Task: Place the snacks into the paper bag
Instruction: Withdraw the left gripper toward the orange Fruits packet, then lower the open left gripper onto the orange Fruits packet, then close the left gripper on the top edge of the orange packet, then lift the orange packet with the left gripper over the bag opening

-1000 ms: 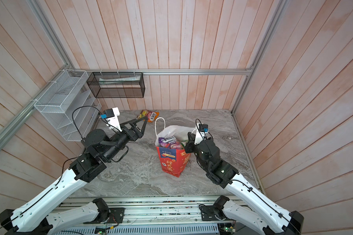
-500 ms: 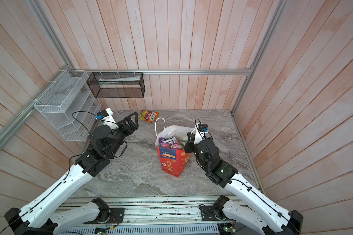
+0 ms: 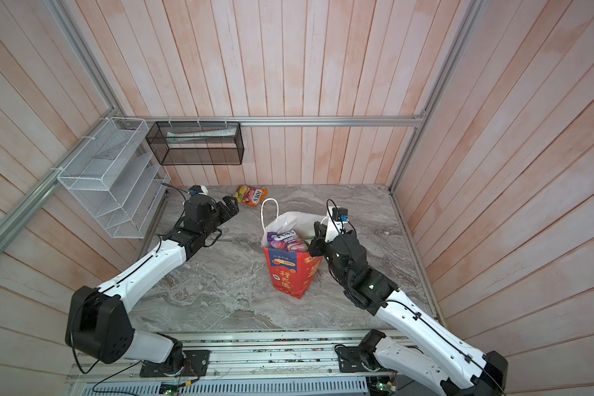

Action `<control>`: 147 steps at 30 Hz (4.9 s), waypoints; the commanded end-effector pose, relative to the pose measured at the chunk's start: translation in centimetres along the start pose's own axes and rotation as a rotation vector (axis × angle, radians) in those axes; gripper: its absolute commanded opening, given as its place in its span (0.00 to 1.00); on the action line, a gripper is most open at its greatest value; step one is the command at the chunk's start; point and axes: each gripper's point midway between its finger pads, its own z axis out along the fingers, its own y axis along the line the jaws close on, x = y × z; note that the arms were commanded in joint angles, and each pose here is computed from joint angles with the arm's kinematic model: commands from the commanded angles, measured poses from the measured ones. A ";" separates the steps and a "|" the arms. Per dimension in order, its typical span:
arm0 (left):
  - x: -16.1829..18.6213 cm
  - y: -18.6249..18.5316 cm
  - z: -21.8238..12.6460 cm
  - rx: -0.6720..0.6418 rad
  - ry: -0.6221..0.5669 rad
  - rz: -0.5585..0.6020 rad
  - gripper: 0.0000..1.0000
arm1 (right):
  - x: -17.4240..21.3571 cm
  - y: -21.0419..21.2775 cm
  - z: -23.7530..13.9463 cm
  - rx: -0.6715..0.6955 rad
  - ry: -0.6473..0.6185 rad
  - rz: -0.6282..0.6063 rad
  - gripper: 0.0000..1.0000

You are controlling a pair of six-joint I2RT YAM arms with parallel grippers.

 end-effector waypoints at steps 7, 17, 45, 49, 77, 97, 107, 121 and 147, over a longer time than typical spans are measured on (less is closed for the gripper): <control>3.3 1.8 8.7 0.028 0.160 -0.031 1.00 | -1.0 0.6 -0.1 -0.017 -0.023 0.020 0.00; 4.9 2.1 18.7 0.022 0.281 -0.100 1.00 | -1.3 0.6 -0.5 -0.019 -0.032 0.022 0.00; 8.2 6.4 26.4 0.026 0.453 -0.332 0.60 | -0.5 1.4 0.1 -0.031 -0.009 0.008 0.00; 8.0 7.7 26.6 0.013 0.458 -0.357 0.56 | -0.5 1.4 0.1 -0.034 -0.009 0.010 0.00; 6.6 7.1 26.6 0.212 0.418 -0.469 0.06 | -0.4 1.7 0.1 -0.036 -0.007 -0.001 0.00; -3.9 -2.8 7.2 0.418 0.226 -0.310 0.00 | -0.5 1.5 0.1 -0.023 -0.014 -0.004 0.00; -8.5 -9.1 -10.3 0.466 -0.010 -0.164 0.00 | -0.4 1.6 0.1 -0.023 -0.012 -0.005 0.00; -2.4 -18.8 -22.5 0.670 0.050 0.111 0.00 | -0.5 1.3 -0.1 -0.005 -0.022 -0.008 0.00; 11.8 -24.3 -16.4 0.533 0.378 0.521 0.00 | -1.7 1.1 -1.4 -0.021 -0.055 0.014 0.00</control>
